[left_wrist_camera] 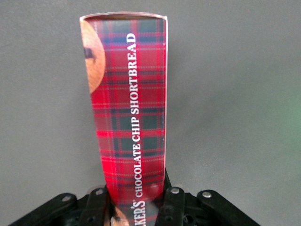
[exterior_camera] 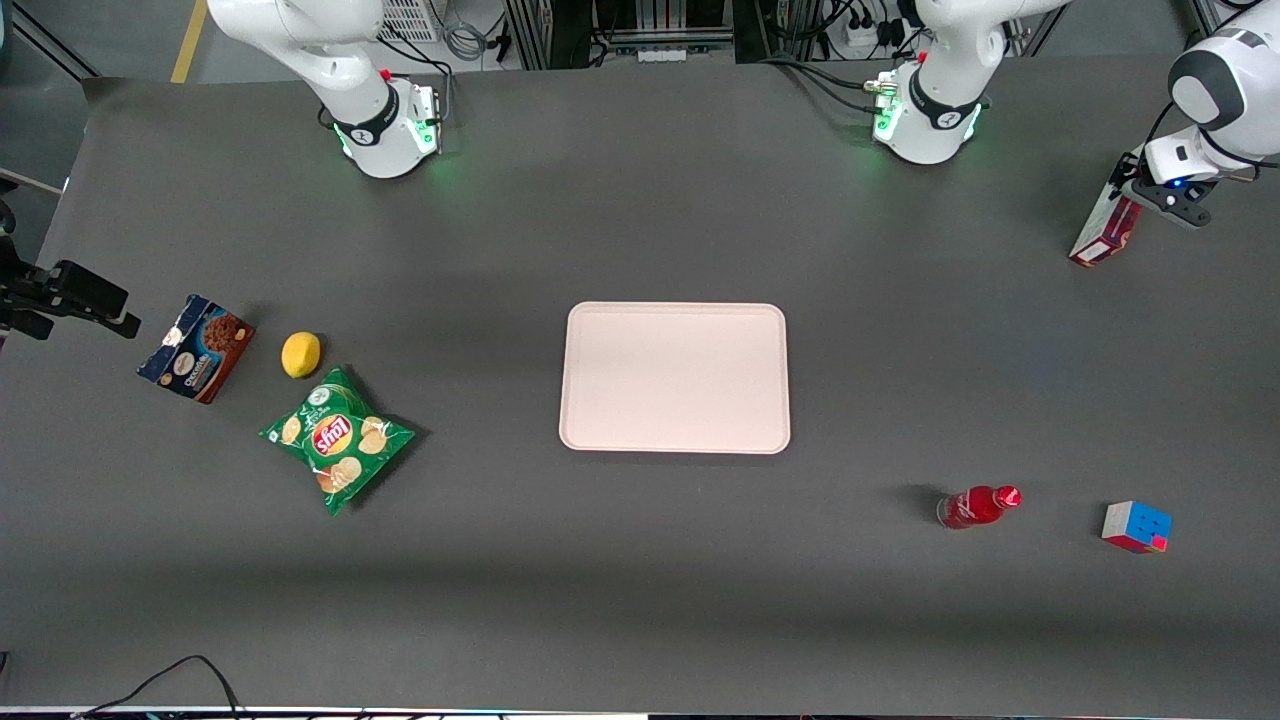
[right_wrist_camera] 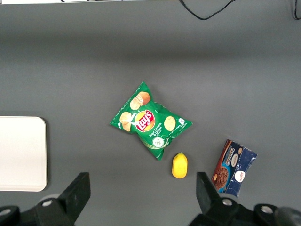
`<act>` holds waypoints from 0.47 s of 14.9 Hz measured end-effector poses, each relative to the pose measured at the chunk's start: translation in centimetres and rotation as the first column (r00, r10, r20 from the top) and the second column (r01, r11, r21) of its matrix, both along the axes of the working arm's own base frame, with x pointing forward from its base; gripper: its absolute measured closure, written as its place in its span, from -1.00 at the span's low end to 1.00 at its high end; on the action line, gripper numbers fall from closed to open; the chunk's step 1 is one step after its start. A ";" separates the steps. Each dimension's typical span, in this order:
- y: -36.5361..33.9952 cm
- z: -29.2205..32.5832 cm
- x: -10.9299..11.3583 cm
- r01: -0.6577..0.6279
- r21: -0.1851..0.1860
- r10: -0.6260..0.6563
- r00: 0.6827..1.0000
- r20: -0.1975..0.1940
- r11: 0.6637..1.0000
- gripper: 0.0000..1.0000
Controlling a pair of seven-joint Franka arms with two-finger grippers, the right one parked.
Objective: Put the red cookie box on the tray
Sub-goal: 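Hold the box upright and move the left gripper toward the tray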
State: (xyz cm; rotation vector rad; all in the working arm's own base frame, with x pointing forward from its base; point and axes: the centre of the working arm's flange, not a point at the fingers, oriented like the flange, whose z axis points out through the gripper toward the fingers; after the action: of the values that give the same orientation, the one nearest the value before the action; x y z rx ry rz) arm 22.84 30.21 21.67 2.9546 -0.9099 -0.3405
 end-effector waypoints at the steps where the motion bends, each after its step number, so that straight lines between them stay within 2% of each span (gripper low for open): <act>1: 0.1 0.1 0.1 0.002 0.004 -0.002 1.000 0.005 1.000 0.29; 4: 0.2 1.0 1.7 0.027 0.028 -0.027 0.999 0.028 0.999 0.29; 5: 0.1 1.8 3.2 0.040 0.044 -0.041 0.998 0.037 0.998 0.29; 7: -1.2 4.0 7.3 0.041 0.068 -0.042 0.999 0.022 0.997 0.29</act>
State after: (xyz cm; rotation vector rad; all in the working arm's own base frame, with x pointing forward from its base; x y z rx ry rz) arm 30.17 29.04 25.70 3.0101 -0.9833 -0.3457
